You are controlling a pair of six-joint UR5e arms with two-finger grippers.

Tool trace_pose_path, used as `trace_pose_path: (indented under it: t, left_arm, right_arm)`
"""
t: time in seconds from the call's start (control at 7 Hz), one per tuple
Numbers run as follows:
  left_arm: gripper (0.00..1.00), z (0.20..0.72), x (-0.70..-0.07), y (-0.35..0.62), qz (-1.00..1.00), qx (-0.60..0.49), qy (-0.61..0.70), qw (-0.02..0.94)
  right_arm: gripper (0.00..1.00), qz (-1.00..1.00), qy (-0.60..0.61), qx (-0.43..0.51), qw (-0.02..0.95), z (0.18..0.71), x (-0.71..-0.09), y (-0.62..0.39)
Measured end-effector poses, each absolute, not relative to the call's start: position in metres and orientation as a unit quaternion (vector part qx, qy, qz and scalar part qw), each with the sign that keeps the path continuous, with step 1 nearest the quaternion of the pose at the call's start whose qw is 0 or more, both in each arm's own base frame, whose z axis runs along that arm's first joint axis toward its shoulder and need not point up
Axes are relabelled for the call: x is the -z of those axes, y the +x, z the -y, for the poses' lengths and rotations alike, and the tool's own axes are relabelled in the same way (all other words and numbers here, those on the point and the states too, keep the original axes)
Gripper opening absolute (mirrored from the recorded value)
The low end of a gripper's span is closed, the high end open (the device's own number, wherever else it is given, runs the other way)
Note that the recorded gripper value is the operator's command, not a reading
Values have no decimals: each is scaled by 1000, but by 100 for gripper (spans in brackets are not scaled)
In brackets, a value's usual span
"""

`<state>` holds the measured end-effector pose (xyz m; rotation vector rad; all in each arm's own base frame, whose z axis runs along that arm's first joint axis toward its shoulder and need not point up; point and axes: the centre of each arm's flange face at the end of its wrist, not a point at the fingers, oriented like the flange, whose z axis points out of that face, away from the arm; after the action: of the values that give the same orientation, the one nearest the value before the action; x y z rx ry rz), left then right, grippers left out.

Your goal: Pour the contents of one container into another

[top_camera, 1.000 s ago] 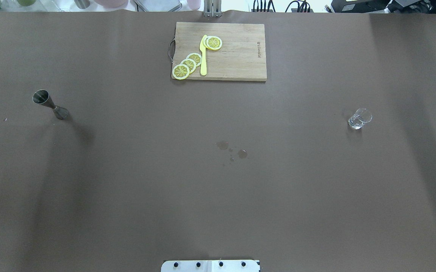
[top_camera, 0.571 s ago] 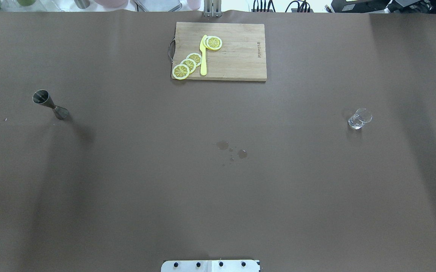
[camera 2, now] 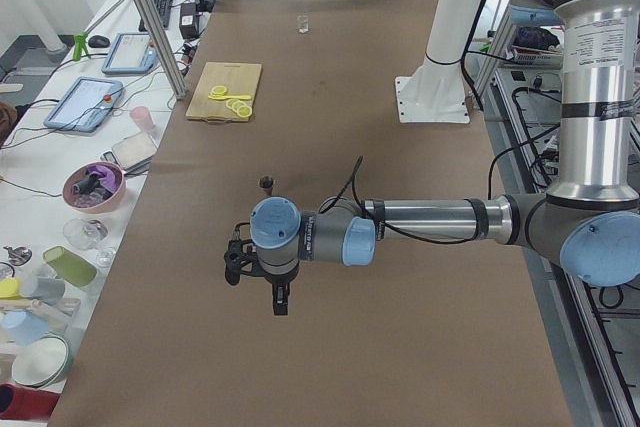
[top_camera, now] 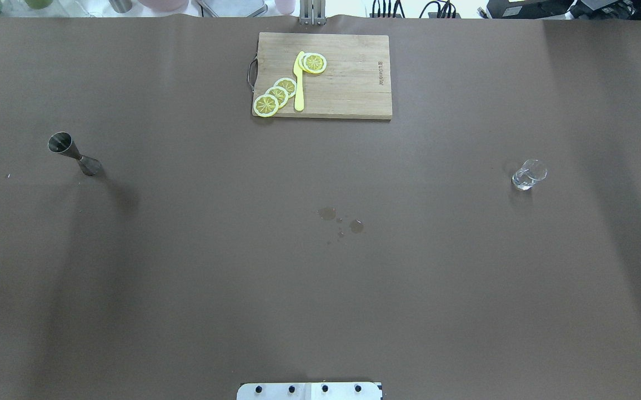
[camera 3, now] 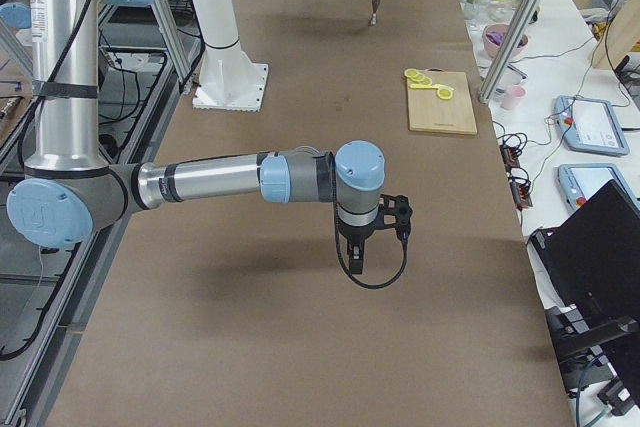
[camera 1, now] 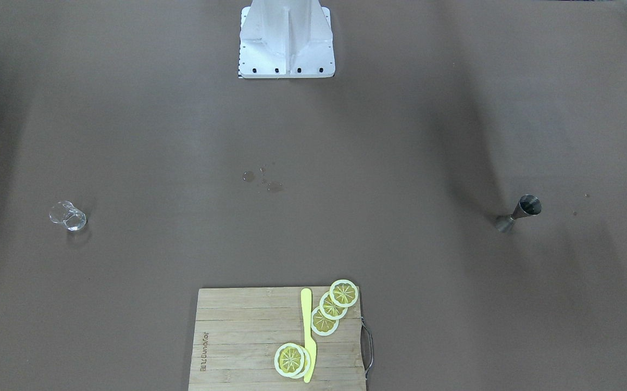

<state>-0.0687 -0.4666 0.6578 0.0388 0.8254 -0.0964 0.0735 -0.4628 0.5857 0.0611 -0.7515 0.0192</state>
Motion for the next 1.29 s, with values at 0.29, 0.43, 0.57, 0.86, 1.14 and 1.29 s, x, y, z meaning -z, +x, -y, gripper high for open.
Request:
trace_pose_path:
  t: [0.29, 0.43, 0.57, 0.86, 1.14, 1.29]
  left_arm:
    - [99, 467, -657, -69, -401, 47, 19, 915]
    - [99, 467, -658, -69, -400, 47, 19, 915]
    - [99, 467, -658, -69, -400, 47, 19, 915]
    - [99, 466, -659, -69, -399, 47, 18, 915]
    - [99, 466, -660, -69, -399, 47, 17, 916]
    - [99, 466, -662, -69, -399, 48, 16, 916]
  right_arm:
    - [100, 369, 30, -11, 929, 464, -584, 73]
    - [100, 372, 31, -10, 928, 465, -583, 72]
    - [100, 374, 32, -9, 927, 465, -581, 72]
    - [100, 376, 39, -4, 926, 467, -575, 72]
    - [100, 376, 44, -1, 925, 467, -570, 71]
    - [100, 375, 44, -3, 926, 467, -569, 72]
